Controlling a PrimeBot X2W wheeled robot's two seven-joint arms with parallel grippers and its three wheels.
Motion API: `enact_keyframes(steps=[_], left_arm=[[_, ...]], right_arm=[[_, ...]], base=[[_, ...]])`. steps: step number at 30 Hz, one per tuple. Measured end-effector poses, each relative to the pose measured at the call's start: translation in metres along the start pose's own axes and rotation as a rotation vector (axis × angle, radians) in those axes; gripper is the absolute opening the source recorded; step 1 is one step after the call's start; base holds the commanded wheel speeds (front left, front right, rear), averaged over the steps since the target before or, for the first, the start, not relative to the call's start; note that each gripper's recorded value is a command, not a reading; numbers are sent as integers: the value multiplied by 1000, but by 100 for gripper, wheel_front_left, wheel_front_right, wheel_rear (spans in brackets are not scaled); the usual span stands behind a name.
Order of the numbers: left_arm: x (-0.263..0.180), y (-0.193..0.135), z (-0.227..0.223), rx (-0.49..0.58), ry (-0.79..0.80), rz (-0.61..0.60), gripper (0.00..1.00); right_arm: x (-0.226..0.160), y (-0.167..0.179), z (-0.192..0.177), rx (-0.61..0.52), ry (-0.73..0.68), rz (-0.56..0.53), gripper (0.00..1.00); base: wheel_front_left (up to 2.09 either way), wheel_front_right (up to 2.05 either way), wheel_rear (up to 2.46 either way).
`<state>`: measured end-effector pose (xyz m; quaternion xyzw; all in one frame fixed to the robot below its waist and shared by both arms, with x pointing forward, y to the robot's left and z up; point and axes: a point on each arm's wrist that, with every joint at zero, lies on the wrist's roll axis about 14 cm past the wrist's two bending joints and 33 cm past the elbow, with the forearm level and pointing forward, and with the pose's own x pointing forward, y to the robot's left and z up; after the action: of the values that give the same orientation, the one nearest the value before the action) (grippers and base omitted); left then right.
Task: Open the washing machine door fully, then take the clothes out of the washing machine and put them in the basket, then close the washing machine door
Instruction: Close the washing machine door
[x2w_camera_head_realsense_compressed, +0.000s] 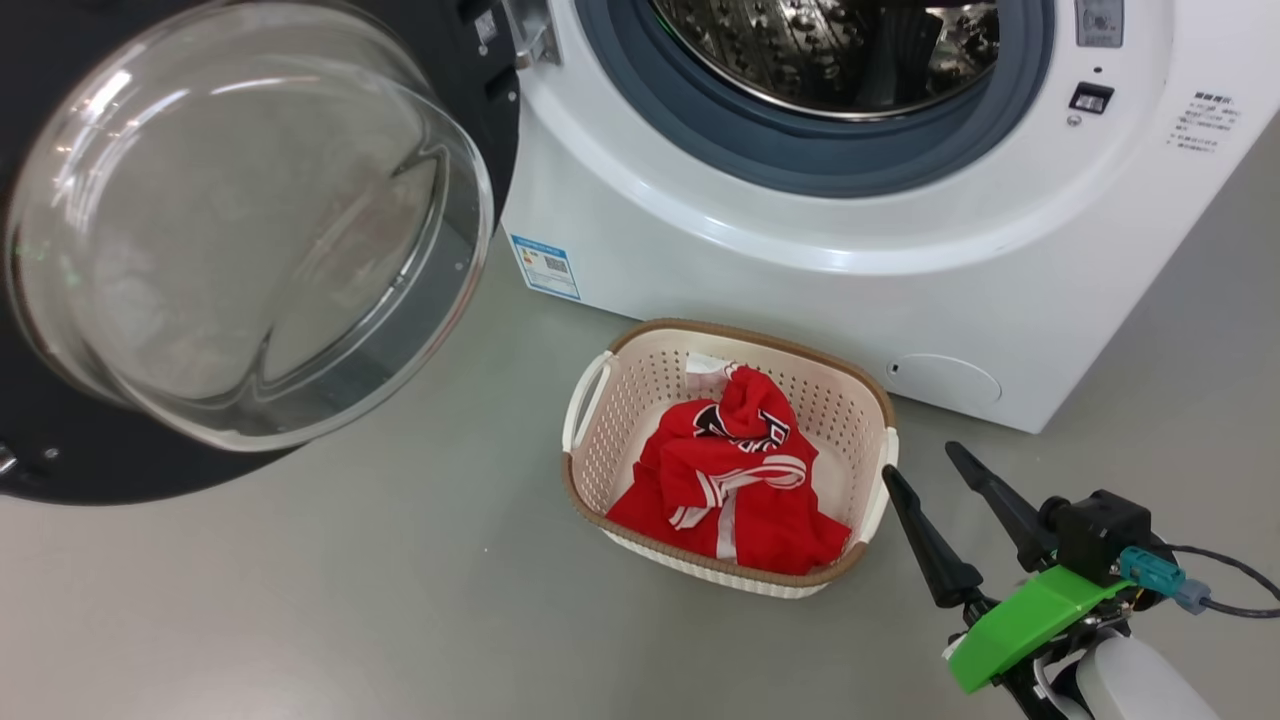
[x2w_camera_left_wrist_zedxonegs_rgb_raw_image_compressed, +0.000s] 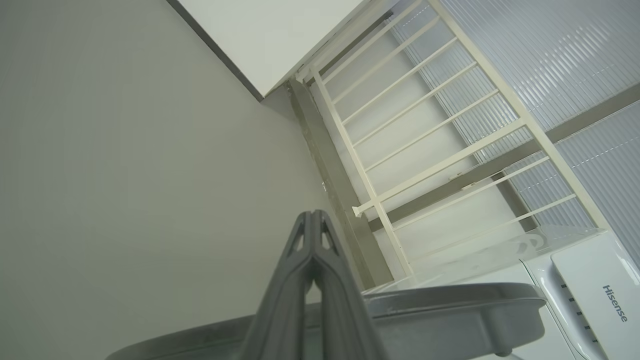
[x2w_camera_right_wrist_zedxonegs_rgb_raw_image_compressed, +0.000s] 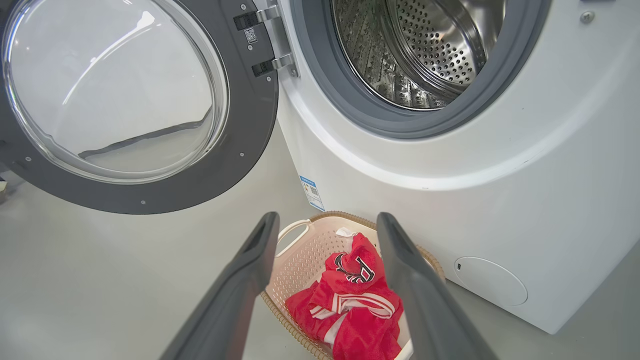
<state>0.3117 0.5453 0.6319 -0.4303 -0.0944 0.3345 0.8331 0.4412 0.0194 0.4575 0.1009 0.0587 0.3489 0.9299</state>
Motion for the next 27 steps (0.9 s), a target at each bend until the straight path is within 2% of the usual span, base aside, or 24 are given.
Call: enact_keyframes(steps=[2, 8, 16, 27], left_arm=[[5, 10, -15, -1, 93, 48, 0], [11, 13, -50, -9, 248, 73, 0], [11, 11, -62, 9, 345, 76, 0], [-17, -9, -80, 129, 587, -49, 0]], right_arm=[[3, -4, 0, 0, -3, -3, 100], [2, -12, -3, 2, 4, -19, 100], [0, -17, -6, 6, 8, -31, 100], [3, -7, 4, 3, -15, -16, 100]], base=[[0, 0, 0], [0, 0, 0], [0, 0, 0], [0, 0, 0]])
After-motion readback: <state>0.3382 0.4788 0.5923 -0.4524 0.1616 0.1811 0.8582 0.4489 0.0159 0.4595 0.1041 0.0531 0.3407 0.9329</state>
